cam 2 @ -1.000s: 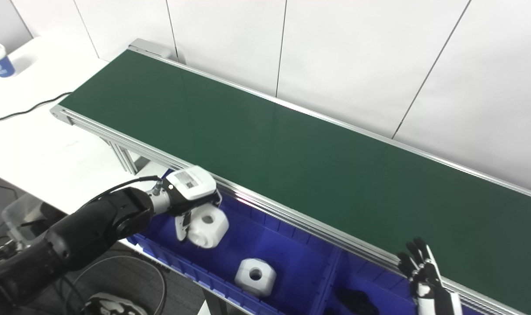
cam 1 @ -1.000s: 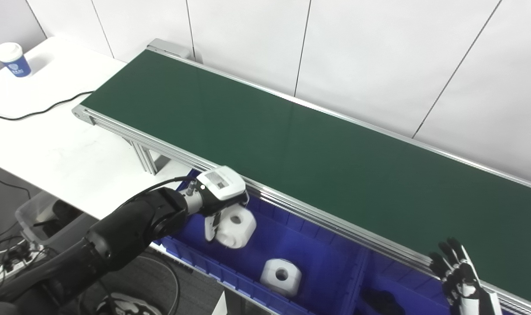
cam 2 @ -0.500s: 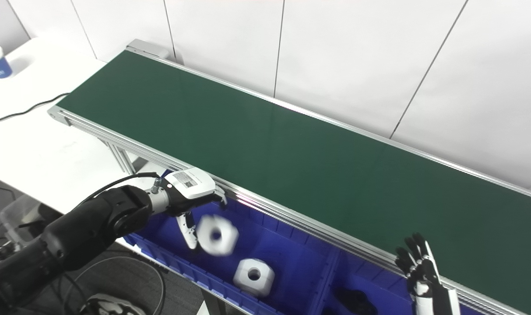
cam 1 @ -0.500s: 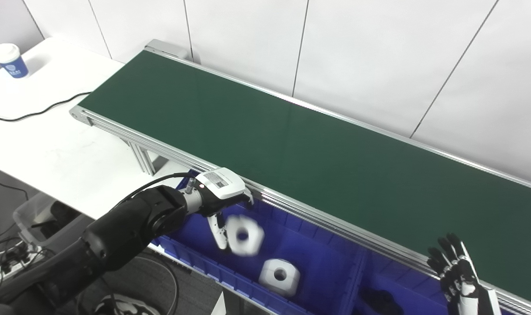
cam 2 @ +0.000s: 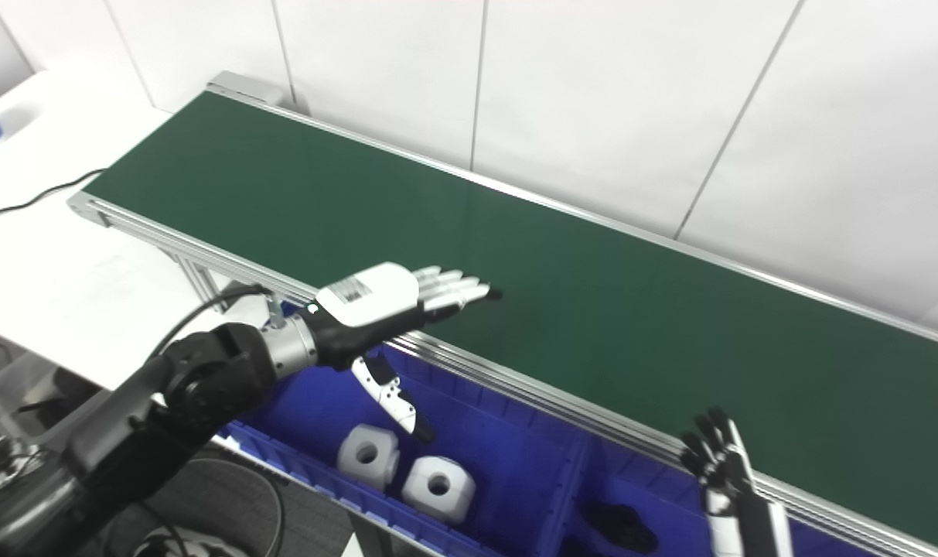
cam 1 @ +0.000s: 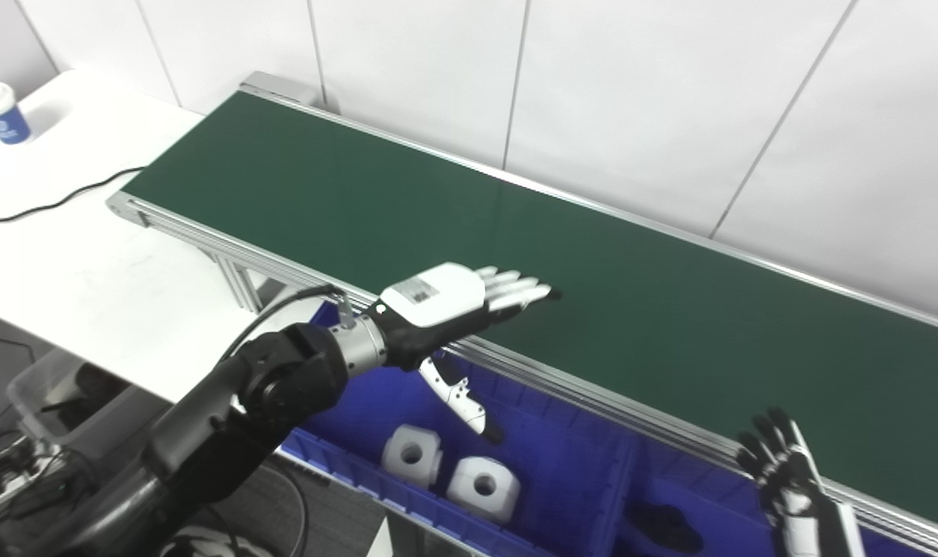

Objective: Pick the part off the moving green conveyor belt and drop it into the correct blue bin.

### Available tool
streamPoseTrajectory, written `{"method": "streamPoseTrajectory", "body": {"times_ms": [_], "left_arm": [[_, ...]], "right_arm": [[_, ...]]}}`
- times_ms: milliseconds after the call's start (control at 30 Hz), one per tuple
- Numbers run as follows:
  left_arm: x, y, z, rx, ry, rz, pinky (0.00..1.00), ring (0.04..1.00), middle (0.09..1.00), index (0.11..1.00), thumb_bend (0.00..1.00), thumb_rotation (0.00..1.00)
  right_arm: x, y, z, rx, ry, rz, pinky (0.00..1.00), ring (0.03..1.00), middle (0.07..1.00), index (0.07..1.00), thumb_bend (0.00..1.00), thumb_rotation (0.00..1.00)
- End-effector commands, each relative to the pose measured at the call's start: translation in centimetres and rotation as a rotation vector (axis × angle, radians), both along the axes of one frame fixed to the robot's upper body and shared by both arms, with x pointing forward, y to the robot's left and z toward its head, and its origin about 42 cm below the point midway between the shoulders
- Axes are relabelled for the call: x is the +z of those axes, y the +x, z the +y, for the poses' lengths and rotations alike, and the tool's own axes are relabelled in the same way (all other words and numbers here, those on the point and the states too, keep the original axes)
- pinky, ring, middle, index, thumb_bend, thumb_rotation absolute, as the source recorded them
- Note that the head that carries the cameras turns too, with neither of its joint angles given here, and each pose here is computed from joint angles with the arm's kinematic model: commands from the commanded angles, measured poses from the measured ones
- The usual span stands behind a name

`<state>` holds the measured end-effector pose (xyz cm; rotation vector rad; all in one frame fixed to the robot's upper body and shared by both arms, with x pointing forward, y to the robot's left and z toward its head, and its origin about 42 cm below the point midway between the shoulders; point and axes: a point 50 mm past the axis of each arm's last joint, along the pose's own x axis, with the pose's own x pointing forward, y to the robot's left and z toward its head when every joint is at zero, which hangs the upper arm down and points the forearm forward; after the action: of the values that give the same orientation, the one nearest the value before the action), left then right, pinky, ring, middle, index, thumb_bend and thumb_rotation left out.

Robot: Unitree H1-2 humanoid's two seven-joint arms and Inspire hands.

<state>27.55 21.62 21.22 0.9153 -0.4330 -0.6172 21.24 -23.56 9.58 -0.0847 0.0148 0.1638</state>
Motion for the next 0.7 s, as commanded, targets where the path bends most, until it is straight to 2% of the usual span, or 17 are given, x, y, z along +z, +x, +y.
{"method": "streamPoseTrajectory", "body": {"times_ms": [0, 100, 167, 233, 300, 400, 500, 667], "left_arm": [[1.1, -0.4, 0.3, 0.021, -0.160, 0.013, 1.00, 1.000, 1.000, 1.000, 1.00, 0.69], [0.6, -0.9, 0.1, 0.054, -0.331, 0.122, 0.99, 1.000, 1.000, 1.000, 0.97, 0.71], [-0.6, -1.3, -0.5, 0.093, -0.455, 0.234, 1.00, 1.000, 1.000, 1.000, 0.94, 0.75], [-1.5, -1.6, -1.3, 0.125, -0.515, 0.294, 1.00, 1.000, 1.000, 1.000, 0.94, 0.82], [-2.2, -1.9, -2.2, 0.135, -0.550, 0.329, 1.00, 1.000, 1.000, 1.000, 0.93, 0.86], [-3.2, -2.2, -3.4, 0.123, -0.589, 0.377, 1.00, 1.000, 1.000, 1.000, 0.93, 0.84], [-4.0, -3.0, -3.6, 0.099, -0.560, 0.410, 1.00, 1.000, 1.000, 1.000, 0.90, 0.82], [-4.3, -3.9, -3.9, 0.099, -0.568, 0.446, 1.00, 1.000, 1.000, 1.000, 0.89, 0.81]], "right_arm": [[1.7, 0.5, 1.9, 0.008, -0.004, -0.047, 0.88, 0.908, 0.943, 0.960, 0.93, 0.95], [2.3, 0.6, 4.4, 0.007, -0.021, -0.051, 0.90, 0.914, 0.951, 0.965, 0.92, 0.97], [2.7, 0.8, 6.2, 0.005, -0.021, -0.051, 0.91, 0.923, 0.956, 0.967, 0.91, 0.99], [2.9, 1.0, 7.5, -0.001, -0.014, -0.042, 0.92, 0.933, 0.958, 0.966, 0.90, 0.99], [3.0, 1.1, 8.5, -0.006, -0.011, -0.032, 0.93, 0.935, 0.958, 0.965, 0.90, 0.99], [3.1, 1.2, 9.7, -0.007, -0.006, -0.027, 0.92, 0.938, 0.965, 0.968, 0.89, 0.99], [3.4, 1.2, 10.6, -0.013, -0.005, -0.031, 0.93, 0.941, 0.969, 0.970, 0.87, 0.99], [3.6, 1.1, 11.0, -0.021, -0.019, -0.041, 0.93, 0.942, 0.979, 0.976, 0.86, 1.00]]}}
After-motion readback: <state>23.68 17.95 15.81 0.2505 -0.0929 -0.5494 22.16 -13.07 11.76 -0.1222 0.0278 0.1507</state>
